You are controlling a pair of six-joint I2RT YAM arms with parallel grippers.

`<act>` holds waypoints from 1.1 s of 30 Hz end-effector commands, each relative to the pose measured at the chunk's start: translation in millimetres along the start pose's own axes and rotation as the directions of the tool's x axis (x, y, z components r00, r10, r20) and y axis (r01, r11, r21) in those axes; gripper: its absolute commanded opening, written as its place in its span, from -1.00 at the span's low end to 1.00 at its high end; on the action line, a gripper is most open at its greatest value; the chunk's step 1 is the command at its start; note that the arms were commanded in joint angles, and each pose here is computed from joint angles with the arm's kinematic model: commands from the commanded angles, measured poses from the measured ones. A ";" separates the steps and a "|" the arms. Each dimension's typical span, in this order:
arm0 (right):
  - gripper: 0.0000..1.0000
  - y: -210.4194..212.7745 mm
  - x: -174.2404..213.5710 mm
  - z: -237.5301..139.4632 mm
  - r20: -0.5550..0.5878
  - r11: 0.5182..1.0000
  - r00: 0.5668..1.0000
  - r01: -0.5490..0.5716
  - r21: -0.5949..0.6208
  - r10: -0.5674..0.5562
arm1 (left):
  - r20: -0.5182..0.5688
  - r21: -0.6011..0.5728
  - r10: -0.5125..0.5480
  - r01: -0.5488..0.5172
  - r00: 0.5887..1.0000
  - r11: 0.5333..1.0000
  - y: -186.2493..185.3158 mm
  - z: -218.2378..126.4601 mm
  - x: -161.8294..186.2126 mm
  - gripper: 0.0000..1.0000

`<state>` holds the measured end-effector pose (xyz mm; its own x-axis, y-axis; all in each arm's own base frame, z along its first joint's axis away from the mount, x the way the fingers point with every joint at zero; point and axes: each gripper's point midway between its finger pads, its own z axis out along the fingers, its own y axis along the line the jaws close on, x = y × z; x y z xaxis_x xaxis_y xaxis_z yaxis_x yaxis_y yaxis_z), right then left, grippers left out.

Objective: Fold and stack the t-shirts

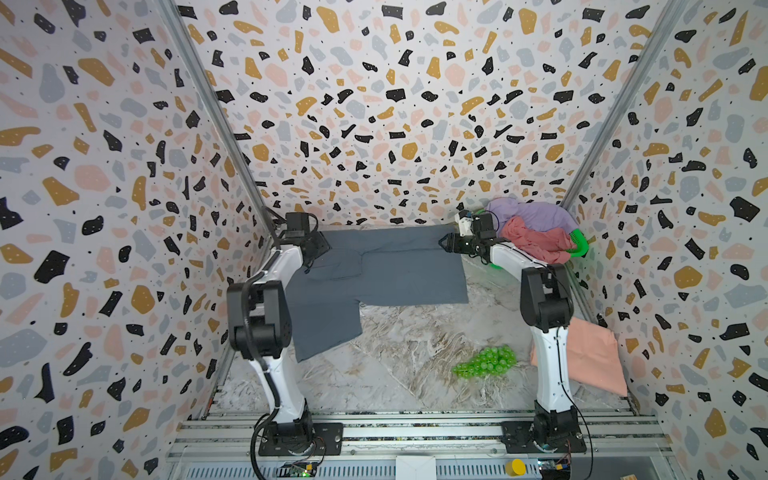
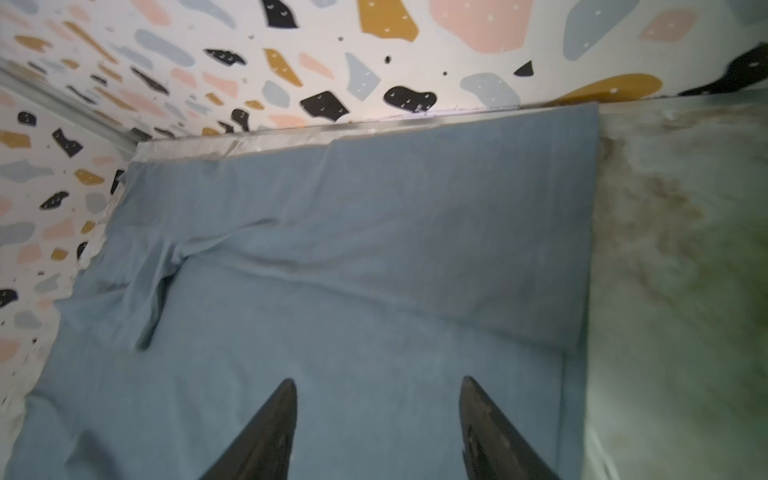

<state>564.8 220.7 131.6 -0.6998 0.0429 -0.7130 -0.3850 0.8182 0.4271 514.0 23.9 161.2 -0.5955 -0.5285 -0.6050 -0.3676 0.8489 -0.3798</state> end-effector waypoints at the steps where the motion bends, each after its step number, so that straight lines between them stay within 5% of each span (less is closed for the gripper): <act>1: 0.28 32.8 -6.3 -59.1 0.056 0.996 0.996 0.068 0.055 -0.071 | -0.058 -0.135 0.000 -0.007 0.998 0.991 42.5 -33.9 40.9 0.38; 5: 0.33 33.6 50.1 -91.8 -0.021 0.992 1.000 0.021 0.124 -0.019 | -0.108 -0.226 -0.037 0.011 0.993 0.974 81.8 -80.0 93.5 0.57; 10: 0.33 21.8 112.9 -121.8 -0.093 0.980 0.994 -0.033 0.196 0.052 | -0.190 -0.271 -0.088 0.034 0.978 0.962 120.6 -115.5 163.6 0.56; 16: 0.39 3.9 166.7 -132.2 -0.159 0.963 0.980 -0.074 0.258 0.118 | -0.252 -0.260 -0.203 0.136 0.946 0.956 143.1 -114.9 221.8 0.52; 27: 0.42 -26.6 208.4 -113.6 -0.208 0.922 0.953 -0.132 0.364 0.218 | -0.316 -0.313 -0.258 0.156 0.913 0.937 173.0 -84.2 251.4 0.40; 33: 0.42 -35.5 198.9 -94.4 -0.187 0.911 0.957 -0.136 0.389 0.222 | -0.344 -0.265 -0.263 0.175 0.901 0.948 165.9 -64.4 249.8 -0.13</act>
<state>373.3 145.5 32.6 -0.8669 0.1010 -0.4881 -0.0497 0.9569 0.2863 277.3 48.1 19.1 -0.6423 -0.6937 -0.3260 -0.6359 0.7197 -0.2787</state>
